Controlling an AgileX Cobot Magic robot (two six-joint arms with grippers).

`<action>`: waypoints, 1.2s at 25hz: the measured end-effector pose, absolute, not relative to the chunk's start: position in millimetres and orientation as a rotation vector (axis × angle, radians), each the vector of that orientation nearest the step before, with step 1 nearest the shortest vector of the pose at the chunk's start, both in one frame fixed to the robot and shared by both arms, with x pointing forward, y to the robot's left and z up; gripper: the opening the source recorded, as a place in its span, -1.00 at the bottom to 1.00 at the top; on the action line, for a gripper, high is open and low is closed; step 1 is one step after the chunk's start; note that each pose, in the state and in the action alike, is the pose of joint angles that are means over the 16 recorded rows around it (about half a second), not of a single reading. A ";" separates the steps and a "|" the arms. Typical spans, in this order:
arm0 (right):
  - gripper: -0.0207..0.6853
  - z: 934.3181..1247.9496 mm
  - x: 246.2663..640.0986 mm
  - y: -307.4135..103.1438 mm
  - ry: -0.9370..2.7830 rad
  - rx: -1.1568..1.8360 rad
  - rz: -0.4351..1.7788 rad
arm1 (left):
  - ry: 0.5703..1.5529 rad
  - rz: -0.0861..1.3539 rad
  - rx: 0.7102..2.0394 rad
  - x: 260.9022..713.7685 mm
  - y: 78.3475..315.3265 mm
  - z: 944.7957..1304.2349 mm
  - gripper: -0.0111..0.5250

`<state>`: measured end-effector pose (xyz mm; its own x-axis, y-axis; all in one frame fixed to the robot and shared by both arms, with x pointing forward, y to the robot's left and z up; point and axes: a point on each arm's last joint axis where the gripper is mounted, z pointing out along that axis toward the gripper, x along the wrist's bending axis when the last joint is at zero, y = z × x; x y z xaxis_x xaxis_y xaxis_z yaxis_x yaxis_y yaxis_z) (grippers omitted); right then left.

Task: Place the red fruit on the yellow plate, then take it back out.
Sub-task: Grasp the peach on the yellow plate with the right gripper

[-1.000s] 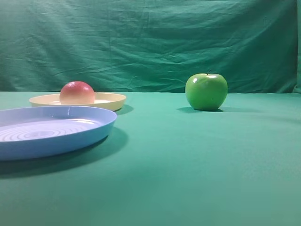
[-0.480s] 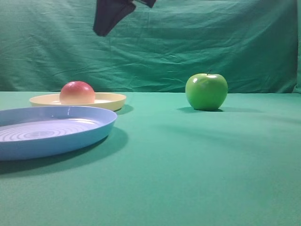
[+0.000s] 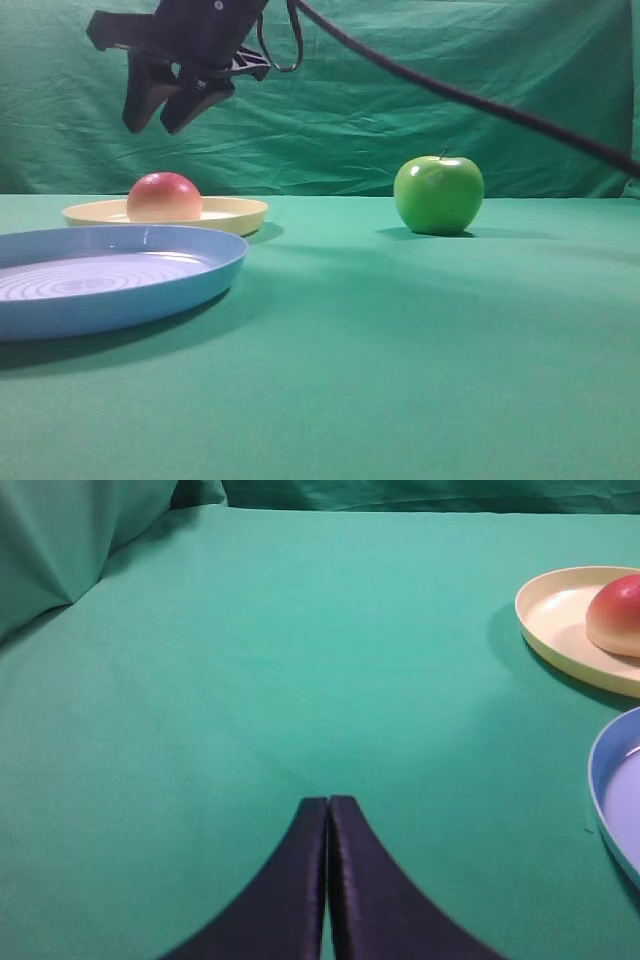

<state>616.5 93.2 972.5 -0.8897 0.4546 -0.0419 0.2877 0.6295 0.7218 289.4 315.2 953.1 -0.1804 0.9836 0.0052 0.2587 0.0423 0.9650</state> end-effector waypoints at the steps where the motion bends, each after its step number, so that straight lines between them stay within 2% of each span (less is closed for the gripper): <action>1: 0.79 968.7 617.5 93.7 2.630 0.611 1.106 | 1.551 1.191 1.297 289.4 315.2 953.1 -0.96; 4: 0.88 957.6 620.7 94.7 2.625 0.621 1.100 | 1.551 1.191 1.297 289.4 315.2 953.1 -0.96; 8: 0.80 943.8 625.3 94.7 2.619 0.636 1.090 | 1.551 1.191 1.297 289.4 315.2 953.1 -0.96; 18: 0.07 930.6 632.6 89.4 2.645 0.661 1.053 | 1.551 1.191 1.297 289.4 315.2 953.1 -0.96; 24: -0.33 960.5 634.9 76.7 2.693 0.667 1.030 | 1.551 1.191 1.297 289.4 315.2 953.1 -0.96; 30: -0.41 1024.7 633.2 47.1 2.721 0.683 1.021 | 1.551 1.191 1.297 289.4 315.2 953.1 -0.96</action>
